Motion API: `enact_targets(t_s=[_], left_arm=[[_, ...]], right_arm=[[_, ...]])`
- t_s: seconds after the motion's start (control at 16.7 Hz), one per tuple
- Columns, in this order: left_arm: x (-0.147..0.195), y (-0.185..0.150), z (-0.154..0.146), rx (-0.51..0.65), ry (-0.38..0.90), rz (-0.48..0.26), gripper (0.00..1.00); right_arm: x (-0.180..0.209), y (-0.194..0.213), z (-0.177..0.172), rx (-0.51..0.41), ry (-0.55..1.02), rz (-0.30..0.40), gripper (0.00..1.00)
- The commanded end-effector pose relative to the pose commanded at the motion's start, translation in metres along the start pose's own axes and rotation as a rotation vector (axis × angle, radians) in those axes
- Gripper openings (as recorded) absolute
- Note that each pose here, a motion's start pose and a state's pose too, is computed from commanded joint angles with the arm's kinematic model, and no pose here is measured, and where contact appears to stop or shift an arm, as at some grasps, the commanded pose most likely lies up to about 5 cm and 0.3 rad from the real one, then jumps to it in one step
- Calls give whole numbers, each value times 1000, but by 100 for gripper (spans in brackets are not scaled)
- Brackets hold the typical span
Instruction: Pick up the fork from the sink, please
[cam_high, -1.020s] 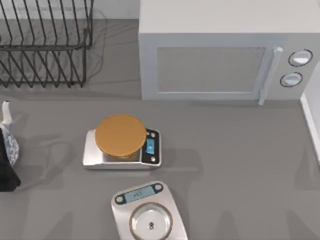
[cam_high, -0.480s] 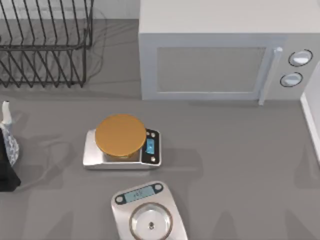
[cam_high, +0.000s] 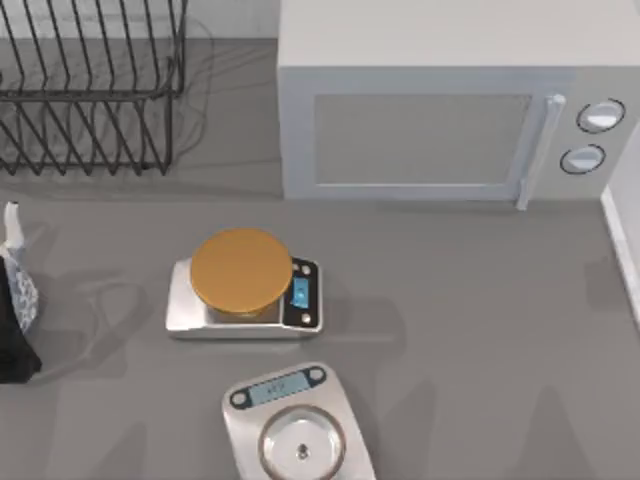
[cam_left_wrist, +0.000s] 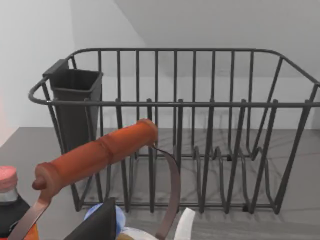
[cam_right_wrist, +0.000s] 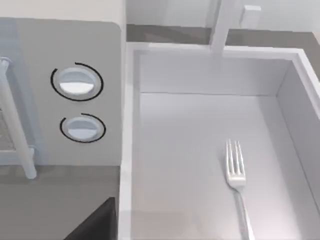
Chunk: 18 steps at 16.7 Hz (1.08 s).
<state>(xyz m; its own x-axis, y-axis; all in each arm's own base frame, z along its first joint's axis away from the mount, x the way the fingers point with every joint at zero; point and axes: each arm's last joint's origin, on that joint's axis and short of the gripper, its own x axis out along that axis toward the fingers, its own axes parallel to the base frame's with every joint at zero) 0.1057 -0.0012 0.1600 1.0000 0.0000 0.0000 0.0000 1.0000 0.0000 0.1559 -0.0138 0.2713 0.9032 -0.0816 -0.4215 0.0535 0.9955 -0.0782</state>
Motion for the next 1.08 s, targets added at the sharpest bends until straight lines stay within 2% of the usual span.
enact_targets(t_s=[0.24,0.48,0.78,0.9,1.08], left_arm=[[0,0,0,0,0,0,100],[0,0,0,0,0,0,100],[0,0,0,0,0,0,100],[0,0,0,0,0,0,100],[0,0,0,0,0,0,100]], right_arm=[[58,-17,67,-23,295,-13,100],[152,-42,98,-30,597,0,100],[265,-74,76,-17,908,43,100],[297,-83,57,-9,1002,62,100],[326,-93,34,1,1096,85,100]])
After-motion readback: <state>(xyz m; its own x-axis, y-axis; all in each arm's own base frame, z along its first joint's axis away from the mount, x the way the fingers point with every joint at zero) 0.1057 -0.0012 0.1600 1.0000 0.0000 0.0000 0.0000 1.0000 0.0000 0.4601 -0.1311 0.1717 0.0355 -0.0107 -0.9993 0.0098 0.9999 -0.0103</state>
